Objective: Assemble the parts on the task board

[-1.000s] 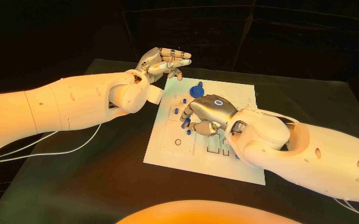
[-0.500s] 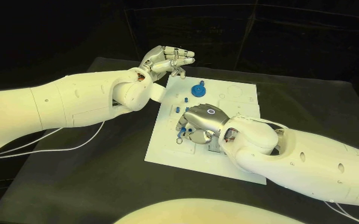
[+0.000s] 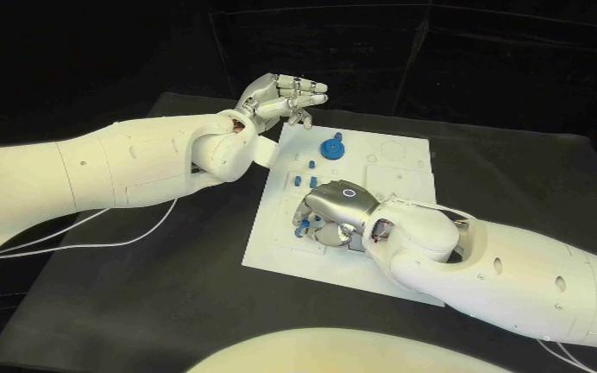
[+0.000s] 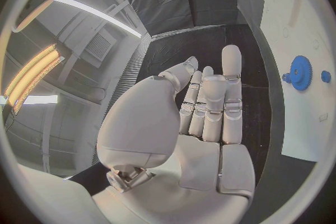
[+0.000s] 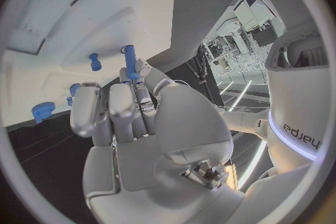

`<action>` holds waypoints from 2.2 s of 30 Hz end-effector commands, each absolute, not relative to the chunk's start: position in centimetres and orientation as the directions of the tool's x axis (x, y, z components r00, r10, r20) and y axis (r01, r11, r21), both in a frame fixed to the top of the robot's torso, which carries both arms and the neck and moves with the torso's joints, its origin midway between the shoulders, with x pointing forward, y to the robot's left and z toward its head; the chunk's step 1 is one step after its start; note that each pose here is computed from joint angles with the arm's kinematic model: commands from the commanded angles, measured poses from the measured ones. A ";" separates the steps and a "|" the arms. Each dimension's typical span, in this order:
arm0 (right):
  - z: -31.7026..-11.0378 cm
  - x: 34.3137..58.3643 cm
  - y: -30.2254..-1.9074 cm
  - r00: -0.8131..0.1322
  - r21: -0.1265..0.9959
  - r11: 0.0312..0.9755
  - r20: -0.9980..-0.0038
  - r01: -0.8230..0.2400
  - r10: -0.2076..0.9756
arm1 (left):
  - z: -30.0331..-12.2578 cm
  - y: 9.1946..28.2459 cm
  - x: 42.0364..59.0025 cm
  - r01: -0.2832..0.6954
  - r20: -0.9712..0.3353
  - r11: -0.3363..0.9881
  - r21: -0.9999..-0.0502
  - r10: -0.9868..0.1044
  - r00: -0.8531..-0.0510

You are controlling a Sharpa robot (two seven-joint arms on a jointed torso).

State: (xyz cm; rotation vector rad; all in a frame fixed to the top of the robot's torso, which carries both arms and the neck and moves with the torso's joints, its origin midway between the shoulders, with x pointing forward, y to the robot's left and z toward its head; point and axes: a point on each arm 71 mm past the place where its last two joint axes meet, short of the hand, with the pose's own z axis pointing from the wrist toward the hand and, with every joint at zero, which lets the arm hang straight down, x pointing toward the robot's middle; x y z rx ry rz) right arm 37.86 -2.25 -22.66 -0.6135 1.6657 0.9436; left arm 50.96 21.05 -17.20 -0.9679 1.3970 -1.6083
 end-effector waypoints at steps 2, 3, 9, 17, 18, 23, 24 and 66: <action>-22.9 37.8 -2.1 -0.296 0.275 0.542 -0.954 -0.794 0.050 | -17.1 20.9 51.0 0.078 0.060 -0.101 -0.992 -0.907 -0.416; -22.9 37.8 -2.1 -0.296 0.274 0.542 -0.954 -0.794 0.050 | -17.1 20.9 51.0 0.078 0.060 -0.101 -0.992 -0.907 -0.416; -23.0 37.9 -2.1 -0.295 0.270 0.545 -0.955 -0.794 0.044 | -17.1 20.9 51.0 0.078 0.060 -0.101 -0.992 -0.907 -0.416; -23.3 37.9 -1.7 -0.296 0.255 0.546 -0.955 -0.798 0.013 | -17.1 20.9 51.0 0.077 0.060 -0.101 -0.992 -0.907 -0.417; -23.3 37.9 -1.6 -0.297 0.252 0.546 -0.955 -0.799 0.008 | -17.1 20.9 51.0 0.077 0.060 -0.101 -0.992 -0.907 -0.417; -23.7 37.6 -1.4 -0.296 0.239 0.546 -0.955 -0.803 -0.018 | -17.1 20.9 50.9 0.076 0.061 -0.102 -0.992 -0.906 -0.418; -23.8 37.5 -1.4 -0.295 0.236 0.546 -0.955 -0.804 -0.022 | -17.1 20.8 50.9 0.076 0.061 -0.102 -0.992 -0.906 -0.419; -18.3 39.6 -14.6 -0.344 0.547 0.695 -0.836 -0.466 0.427 | -17.5 21.2 50.9 0.066 0.058 -0.094 -0.993 -0.906 -0.419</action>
